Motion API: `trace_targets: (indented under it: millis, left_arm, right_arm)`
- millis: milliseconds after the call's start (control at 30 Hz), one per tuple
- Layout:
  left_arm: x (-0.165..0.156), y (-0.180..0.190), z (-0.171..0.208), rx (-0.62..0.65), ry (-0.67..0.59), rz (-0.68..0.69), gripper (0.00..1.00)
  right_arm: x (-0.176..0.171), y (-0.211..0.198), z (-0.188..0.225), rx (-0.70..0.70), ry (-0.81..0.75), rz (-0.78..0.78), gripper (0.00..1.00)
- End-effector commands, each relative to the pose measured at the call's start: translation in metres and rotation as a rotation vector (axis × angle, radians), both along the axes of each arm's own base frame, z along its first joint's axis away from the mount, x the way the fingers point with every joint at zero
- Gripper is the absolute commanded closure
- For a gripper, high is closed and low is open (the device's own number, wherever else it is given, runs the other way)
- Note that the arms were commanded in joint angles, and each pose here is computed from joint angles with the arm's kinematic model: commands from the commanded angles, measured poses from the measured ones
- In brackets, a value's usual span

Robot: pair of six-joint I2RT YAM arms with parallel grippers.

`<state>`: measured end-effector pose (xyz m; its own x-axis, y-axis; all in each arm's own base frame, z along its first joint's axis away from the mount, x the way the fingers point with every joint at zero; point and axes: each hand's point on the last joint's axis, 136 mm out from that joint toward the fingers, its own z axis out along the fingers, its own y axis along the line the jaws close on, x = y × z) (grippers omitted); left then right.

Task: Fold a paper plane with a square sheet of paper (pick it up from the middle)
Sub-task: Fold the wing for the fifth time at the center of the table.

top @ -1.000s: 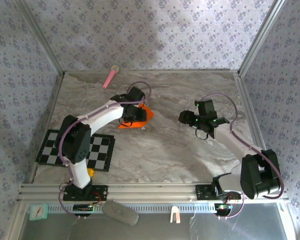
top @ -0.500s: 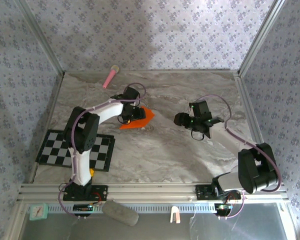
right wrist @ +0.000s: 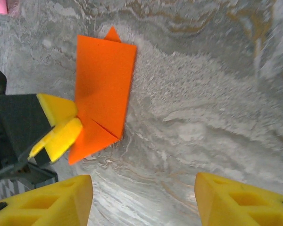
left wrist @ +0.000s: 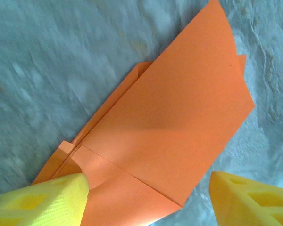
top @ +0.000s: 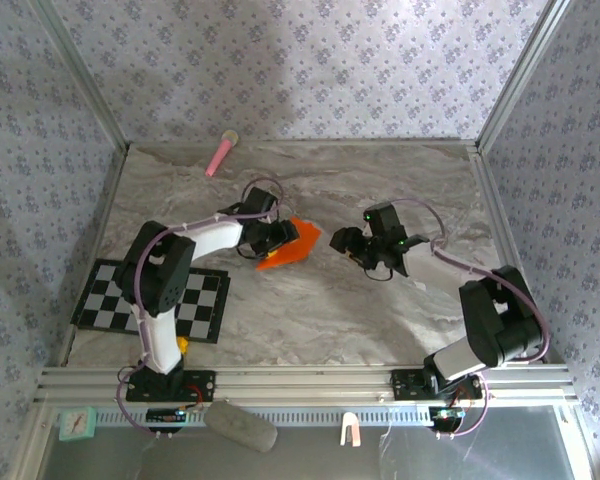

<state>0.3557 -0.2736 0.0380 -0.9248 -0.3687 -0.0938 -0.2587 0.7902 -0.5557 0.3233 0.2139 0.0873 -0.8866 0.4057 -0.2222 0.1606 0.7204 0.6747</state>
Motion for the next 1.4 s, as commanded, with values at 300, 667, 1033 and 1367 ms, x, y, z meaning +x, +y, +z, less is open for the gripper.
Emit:
trace_targets:
  millis: [300, 667, 1033, 1367]
  left_arm:
    - [-0.059, -0.003, -0.021, -0.098, 0.186, 0.193, 0.38]
    - [-0.061, 0.001, -0.027, -0.086, 0.199, 0.205, 0.49]
    - [-0.063, 0.000, -0.030, -0.090, 0.211, 0.202, 0.50]
    - [-0.065, 0.002, -0.029, -0.108, 0.221, 0.214, 0.51]
  right_arm:
    - [-0.022, 0.051, -0.040, 0.129, 0.194, -0.109, 0.56]
    - [-0.030, 0.061, -0.061, 0.099, 0.241, -0.119, 0.62]
    - [-0.024, 0.074, -0.061, 0.120, 0.231, -0.083, 0.69]
    - [-0.015, 0.072, -0.050, 0.118, 0.153, -0.069, 0.72]
